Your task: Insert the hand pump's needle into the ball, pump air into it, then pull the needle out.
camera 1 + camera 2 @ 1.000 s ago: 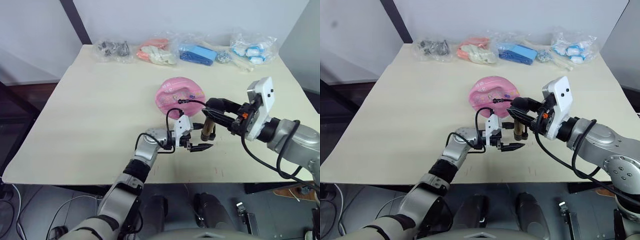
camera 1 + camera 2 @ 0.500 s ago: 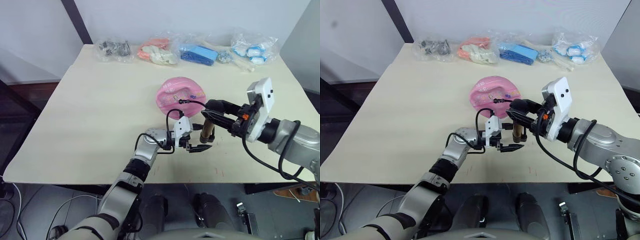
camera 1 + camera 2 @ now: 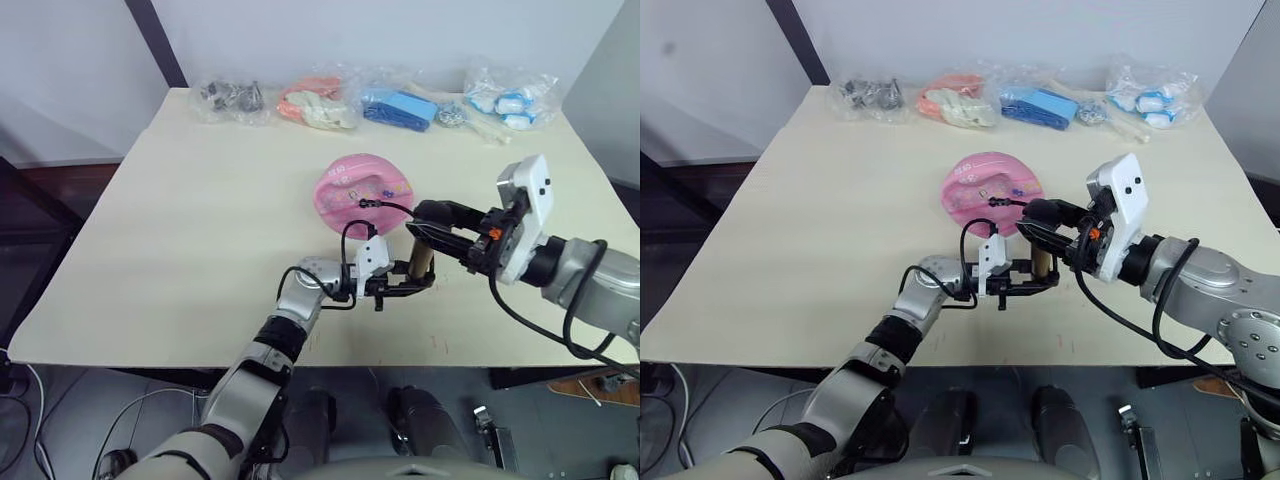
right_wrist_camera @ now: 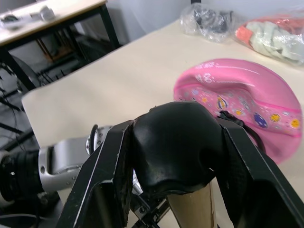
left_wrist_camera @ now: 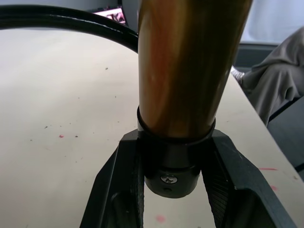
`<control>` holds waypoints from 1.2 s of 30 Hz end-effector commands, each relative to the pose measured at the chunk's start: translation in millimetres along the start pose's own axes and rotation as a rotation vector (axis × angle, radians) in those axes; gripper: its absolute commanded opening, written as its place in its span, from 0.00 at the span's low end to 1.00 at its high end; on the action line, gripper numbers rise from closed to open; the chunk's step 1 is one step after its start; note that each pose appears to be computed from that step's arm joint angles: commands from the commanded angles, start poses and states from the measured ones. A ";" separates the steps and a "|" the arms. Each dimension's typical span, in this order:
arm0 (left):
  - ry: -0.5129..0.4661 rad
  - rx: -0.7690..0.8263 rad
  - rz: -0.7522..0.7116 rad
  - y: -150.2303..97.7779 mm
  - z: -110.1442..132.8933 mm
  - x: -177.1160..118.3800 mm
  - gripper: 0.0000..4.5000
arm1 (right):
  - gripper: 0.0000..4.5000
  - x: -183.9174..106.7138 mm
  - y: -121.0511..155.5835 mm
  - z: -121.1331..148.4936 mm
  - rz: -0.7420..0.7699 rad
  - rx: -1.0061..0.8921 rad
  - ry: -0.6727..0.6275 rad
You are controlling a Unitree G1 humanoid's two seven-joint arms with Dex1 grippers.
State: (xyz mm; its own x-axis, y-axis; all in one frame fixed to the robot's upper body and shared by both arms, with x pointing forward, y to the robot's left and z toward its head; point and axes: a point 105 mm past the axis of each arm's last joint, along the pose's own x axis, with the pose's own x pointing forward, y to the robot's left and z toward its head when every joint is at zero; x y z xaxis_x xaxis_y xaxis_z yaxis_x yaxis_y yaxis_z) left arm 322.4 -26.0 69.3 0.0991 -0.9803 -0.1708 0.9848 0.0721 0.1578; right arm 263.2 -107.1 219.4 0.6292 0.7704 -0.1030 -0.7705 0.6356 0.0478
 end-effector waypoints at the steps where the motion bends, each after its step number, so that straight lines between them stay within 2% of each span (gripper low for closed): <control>1: 0.019 0.033 0.005 0.8 2.7 15.6 0.26 | 0.40 -8.7 -14.0 3.1 -0.052 -0.053 0.006; 6: 0.083 0.034 0.070 4.7 -5.9 35.6 0.26 | 0.40 -12.5 -41.6 -10.3 -0.127 -0.047 0.043; 10: 0.119 0.024 0.129 7.9 -10.6 44.8 0.26 | 0.40 -13.3 -64.0 -15.3 -0.196 -0.038 0.006; 20: 0.144 0.007 0.169 4.2 -18.6 51.5 0.26 | 0.40 -12.9 -74.7 -25.3 -0.175 -0.045 0.064; 25: 0.200 -0.027 0.177 -4.5 -39.7 49.6 0.26 | 0.40 -14.8 -81.2 -55.2 -0.203 0.026 0.134; 36: 0.212 -0.029 0.169 -4.6 -43.6 45.9 0.26 | 0.40 -13.3 -82.2 -65.8 -0.227 0.053 0.108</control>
State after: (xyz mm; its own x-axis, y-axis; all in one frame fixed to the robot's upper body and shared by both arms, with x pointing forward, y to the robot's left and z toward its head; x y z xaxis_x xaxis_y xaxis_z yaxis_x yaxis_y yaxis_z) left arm 334.5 -64.0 26.0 0.3199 -0.8923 -0.3185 0.9445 0.2740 0.1810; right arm 302.6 -149.4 170.8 0.6966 0.7043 -0.1369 -0.7004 0.7089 0.0830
